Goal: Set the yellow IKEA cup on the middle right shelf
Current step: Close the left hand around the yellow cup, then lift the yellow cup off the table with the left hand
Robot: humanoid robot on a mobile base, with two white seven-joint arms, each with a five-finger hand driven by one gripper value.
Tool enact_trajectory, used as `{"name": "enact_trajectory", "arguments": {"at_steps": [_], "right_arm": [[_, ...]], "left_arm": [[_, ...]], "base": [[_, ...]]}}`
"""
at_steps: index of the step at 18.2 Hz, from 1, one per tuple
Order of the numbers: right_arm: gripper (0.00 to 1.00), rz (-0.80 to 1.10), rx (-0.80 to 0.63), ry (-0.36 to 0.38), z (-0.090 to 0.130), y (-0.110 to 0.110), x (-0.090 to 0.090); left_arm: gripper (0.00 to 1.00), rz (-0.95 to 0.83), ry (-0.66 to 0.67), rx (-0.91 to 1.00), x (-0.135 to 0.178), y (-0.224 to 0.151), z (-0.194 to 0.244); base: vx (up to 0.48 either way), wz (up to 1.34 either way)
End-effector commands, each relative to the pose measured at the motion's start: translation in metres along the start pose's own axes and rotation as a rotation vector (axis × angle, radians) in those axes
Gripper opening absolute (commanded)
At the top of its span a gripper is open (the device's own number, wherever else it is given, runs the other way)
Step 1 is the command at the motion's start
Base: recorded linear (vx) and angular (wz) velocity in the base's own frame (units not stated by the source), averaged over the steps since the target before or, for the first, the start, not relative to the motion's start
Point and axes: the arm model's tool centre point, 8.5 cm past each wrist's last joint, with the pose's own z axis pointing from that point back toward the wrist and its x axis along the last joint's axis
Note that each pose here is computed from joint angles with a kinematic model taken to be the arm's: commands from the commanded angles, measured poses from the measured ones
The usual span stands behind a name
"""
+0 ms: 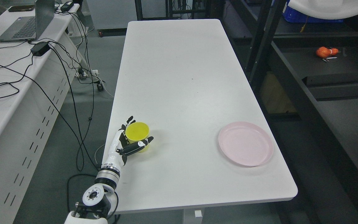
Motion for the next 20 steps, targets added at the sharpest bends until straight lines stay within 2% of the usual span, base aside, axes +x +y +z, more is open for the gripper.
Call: {"name": "enact_trajectory", "arguments": {"at_steps": [1,5,7,8,10,12,15,20], "right_arm": [[0.99,-0.003,-0.013,0.015,-0.001,-0.010,-0.009],[0.99,-0.003,-0.013,0.015,-0.001,-0.010,-0.009],[0.99,-0.003,-0.013,0.015,-0.001,-0.010,-0.009],[0.99,-0.003,-0.013,0.015,-0.001,-0.010,-0.009],[0.99,-0.003,-0.013,0.015,-0.001,-0.010,-0.009],[0.99,-0.003,-0.013,0.015,-0.001,-0.010,-0.009],[0.99,-0.003,-0.013,0.015,-0.001,-0.010,-0.009],[0.99,-0.003,-0.013,0.015,-0.001,-0.010,-0.009]], "left_arm": [[0.89,-0.018,0.067,0.025,-0.018,0.014,-0.008],[0.54,0.006,0.018,0.064,-0.011,0.028,-0.007],[0.34,0.046,-0.043,0.082,-0.006,0.035,-0.005],[0.20,0.076,-0.090,0.096,-0.002,0.040,-0.003],[0.01,0.096,-0.191,0.116,0.008,0.046,0.002],[0.00,0.099,-0.276,0.126,0.027,0.050,0.005],[0.00,0.116,-0.435,0.104,0.077,0.046,0.016],[0.00,0.125,-0.517,0.081,0.103,0.041,0.026]], "base": [[0.000,0.00],[0.000,0.00],[0.000,0.00],[0.000,0.00],[0.000,0.00],[0.000,0.00],[0.000,0.00],[-0.025,0.00]]}}
